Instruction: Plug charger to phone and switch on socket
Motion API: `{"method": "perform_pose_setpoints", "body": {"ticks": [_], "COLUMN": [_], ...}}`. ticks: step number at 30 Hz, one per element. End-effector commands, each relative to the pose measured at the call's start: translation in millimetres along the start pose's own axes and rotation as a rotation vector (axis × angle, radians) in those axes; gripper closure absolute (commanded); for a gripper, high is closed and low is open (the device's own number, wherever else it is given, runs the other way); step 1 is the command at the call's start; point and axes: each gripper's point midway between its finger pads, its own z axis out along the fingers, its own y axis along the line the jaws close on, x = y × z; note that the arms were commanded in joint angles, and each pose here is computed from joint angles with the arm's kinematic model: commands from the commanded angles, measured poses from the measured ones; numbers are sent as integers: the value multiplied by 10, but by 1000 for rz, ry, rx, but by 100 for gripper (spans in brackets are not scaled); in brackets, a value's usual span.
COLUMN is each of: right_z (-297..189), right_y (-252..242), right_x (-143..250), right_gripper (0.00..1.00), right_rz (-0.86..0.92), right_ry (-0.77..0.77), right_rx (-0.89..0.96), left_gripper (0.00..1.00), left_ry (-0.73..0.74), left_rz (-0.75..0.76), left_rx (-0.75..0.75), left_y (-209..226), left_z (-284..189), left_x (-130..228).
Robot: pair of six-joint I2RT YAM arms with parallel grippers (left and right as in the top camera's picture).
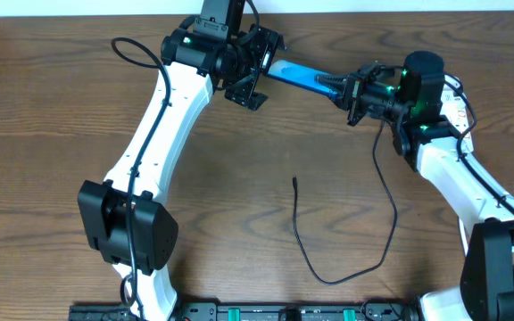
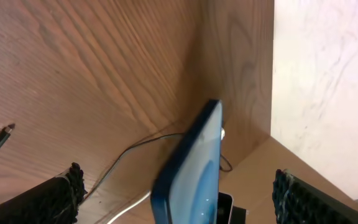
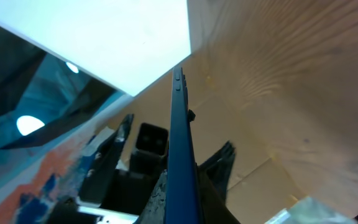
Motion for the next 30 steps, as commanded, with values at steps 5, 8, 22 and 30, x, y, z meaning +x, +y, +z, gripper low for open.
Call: {"method": "perform_pose_setpoints", "body": {"ticks": [5, 8, 22, 30], "right_z": [143, 160, 172, 176], "right_y": [46, 82, 158, 236], "right_x": [286, 302, 320, 336], "right_gripper": [99, 99, 98, 98], "right_rz": [97, 79, 49, 20], "right_ry": [72, 68, 64, 60], "right_rx": [1, -16, -48, -81], "left_gripper": [4, 4, 47, 47], "left_ry": [-19, -19, -35, -49], "left_rz": [-7, -7, 10, 20], "left_rx": [60, 58, 43, 39], "left_y": [-159, -156, -130, -126], "left_z": [-77, -76, -15, 7], "left_x": [-17, -16, 31, 65]}}
